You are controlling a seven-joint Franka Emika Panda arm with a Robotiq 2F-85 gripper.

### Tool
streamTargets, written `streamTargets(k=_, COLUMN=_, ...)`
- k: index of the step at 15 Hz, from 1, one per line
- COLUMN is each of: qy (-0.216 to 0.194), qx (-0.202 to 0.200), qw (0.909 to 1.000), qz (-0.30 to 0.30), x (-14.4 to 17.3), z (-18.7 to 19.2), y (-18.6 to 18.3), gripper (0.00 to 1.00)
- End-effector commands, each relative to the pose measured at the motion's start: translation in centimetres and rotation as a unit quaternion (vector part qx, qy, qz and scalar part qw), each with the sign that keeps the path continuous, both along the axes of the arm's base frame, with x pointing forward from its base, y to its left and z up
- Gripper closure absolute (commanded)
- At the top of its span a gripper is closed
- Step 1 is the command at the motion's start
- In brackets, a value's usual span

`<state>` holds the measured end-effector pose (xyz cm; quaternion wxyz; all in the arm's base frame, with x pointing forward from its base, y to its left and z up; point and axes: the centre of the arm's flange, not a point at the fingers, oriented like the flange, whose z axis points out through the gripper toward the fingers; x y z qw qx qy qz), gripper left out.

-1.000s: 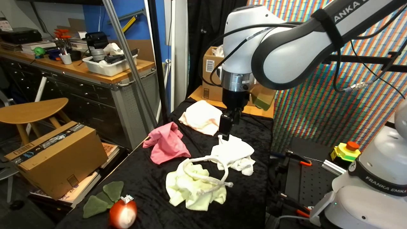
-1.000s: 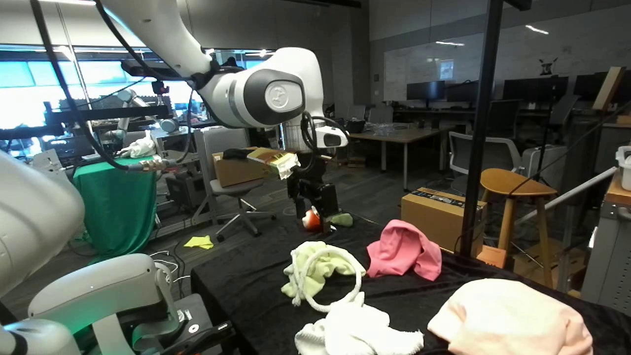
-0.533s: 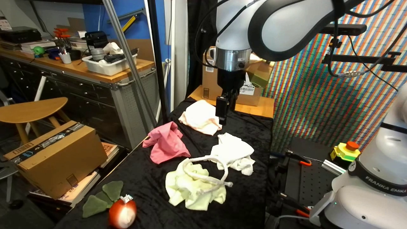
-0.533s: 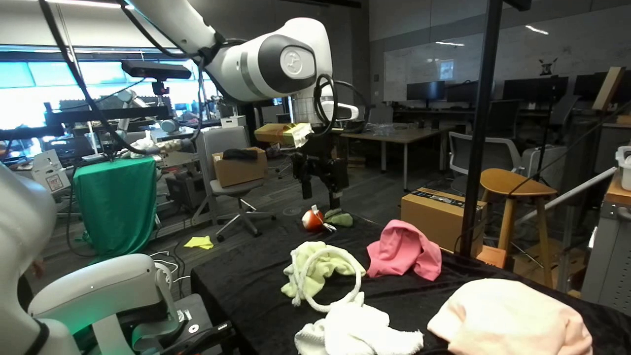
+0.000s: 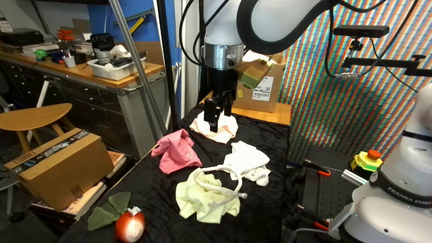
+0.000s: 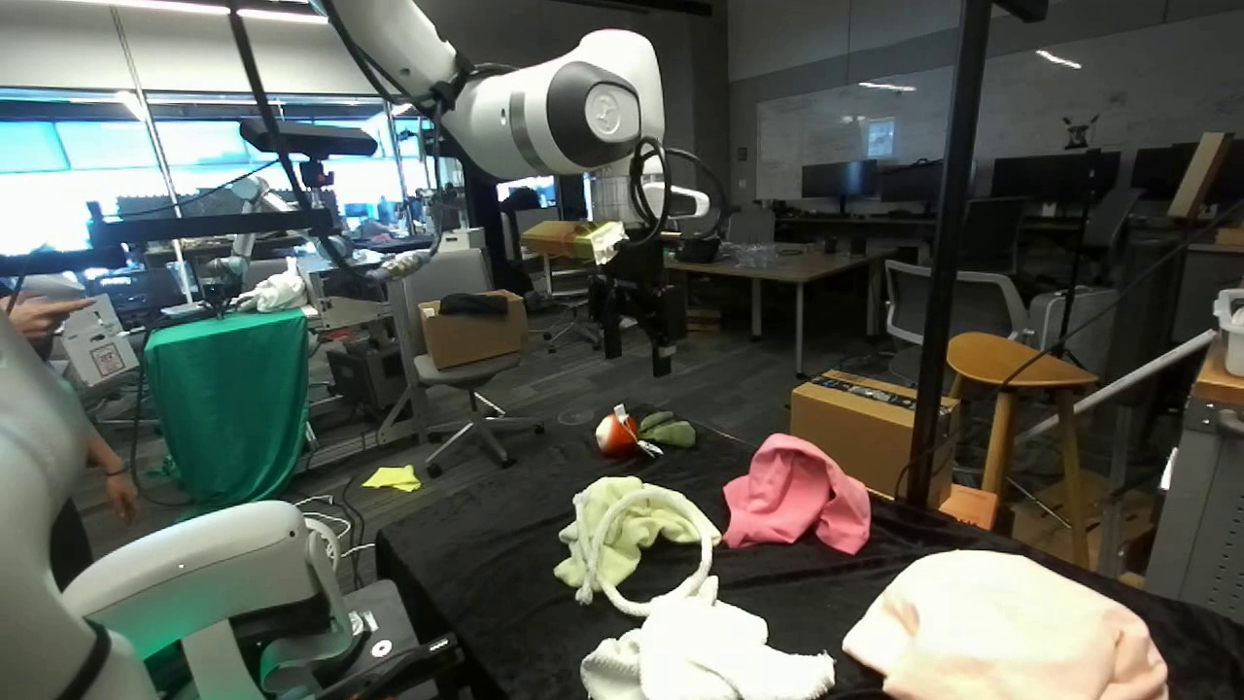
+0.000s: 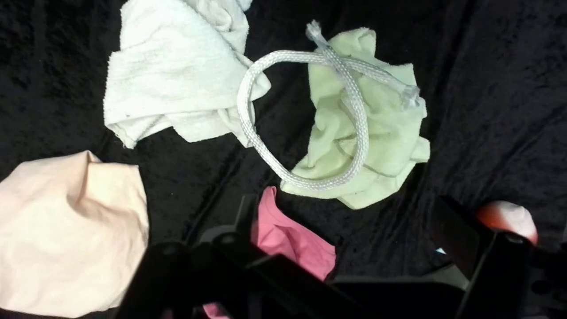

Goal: Put all the objects on the table grouped together.

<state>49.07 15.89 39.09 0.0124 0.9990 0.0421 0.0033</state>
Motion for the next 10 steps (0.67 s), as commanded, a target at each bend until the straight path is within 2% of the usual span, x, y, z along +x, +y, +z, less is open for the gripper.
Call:
streamTargets(k=1, qy=0.009, qx=0.0, qw=1.0, qz=-0.003, x=3.7, z=0.4, y=2.8, gripper=0.0)
streamTargets(k=6, qy=0.031, qx=-0.02, qw=0.9984, qz=0.043, x=6.9, z=0.0, y=6.4, gripper=0.0)
streamTargets(k=10, qy=0.028, qx=-0.035, qw=0.9953, qz=0.086, x=8.9, z=-1.2, y=10.2, gripper=0.0)
